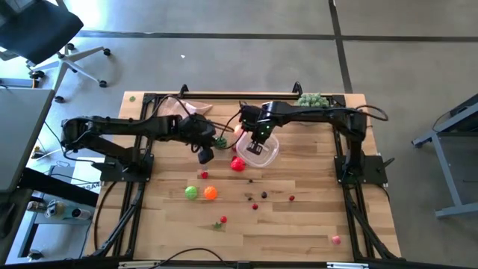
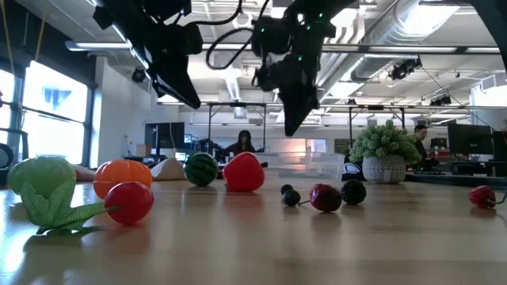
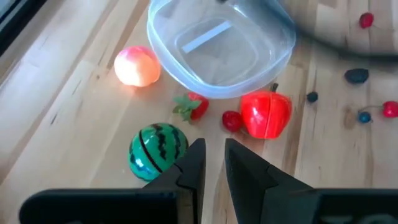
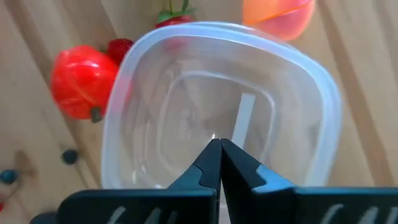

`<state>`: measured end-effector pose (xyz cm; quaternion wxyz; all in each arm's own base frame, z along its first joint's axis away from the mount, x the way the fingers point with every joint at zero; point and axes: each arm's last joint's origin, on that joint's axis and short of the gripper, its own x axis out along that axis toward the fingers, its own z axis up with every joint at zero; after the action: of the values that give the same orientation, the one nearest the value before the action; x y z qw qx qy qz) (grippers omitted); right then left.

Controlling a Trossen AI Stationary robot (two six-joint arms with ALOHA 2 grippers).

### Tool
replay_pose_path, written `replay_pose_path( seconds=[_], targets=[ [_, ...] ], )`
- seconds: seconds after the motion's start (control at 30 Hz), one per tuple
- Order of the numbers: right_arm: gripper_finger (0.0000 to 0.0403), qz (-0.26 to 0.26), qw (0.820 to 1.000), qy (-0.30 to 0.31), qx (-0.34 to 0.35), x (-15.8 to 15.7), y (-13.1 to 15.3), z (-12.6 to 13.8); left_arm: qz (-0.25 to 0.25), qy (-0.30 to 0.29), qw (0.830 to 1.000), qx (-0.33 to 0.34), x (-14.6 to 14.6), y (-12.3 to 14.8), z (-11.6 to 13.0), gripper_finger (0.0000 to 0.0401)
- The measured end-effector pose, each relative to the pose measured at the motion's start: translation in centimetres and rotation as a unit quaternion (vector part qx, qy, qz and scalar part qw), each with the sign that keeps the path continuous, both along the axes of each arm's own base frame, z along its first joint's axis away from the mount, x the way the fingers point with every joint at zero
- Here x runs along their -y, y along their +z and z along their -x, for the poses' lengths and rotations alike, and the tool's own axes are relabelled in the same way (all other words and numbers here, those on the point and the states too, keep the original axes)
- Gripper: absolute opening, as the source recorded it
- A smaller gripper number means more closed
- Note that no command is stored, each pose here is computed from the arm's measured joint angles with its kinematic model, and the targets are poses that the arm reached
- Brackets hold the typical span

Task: Pick and placing Produce into tupperware
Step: Put the peach into the transparent bin

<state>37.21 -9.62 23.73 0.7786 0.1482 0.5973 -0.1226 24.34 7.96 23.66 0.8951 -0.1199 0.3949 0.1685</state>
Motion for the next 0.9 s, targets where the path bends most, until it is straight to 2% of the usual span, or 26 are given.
replay_pose_path(
  seconds=[0.27, 0.5, 0.67, 0.9],
  targets=[
    [0.0, 0.034, 0.999, -0.011, 0.041, -0.9, 5.8, 3.4, 0.02, -0.019, 1.0, 0.013, -0.1, 0.1, 0.0, 0.0051],
    [0.0, 0.045, 0.996, 0.009, 0.079, -3.3, 9.7, 6.3, 0.052, -0.038, 0.998, 0.03, 0.3, 0.2, -0.2, 0.0051],
    [0.0, 0.038, 0.992, -0.001, 0.12, -5.3, 9.1, 9.0, 0.051, -0.047, 0.997, 0.034, 0.5, 0.3, -0.3, 0.0051],
    [0.0, -0.016, 0.977, -0.075, 0.2, -7.7, 7.1, 14.6, 0.048, -0.047, 0.997, 0.043, 0.5, 0.8, 0.0, 0.0051]
  ],
)
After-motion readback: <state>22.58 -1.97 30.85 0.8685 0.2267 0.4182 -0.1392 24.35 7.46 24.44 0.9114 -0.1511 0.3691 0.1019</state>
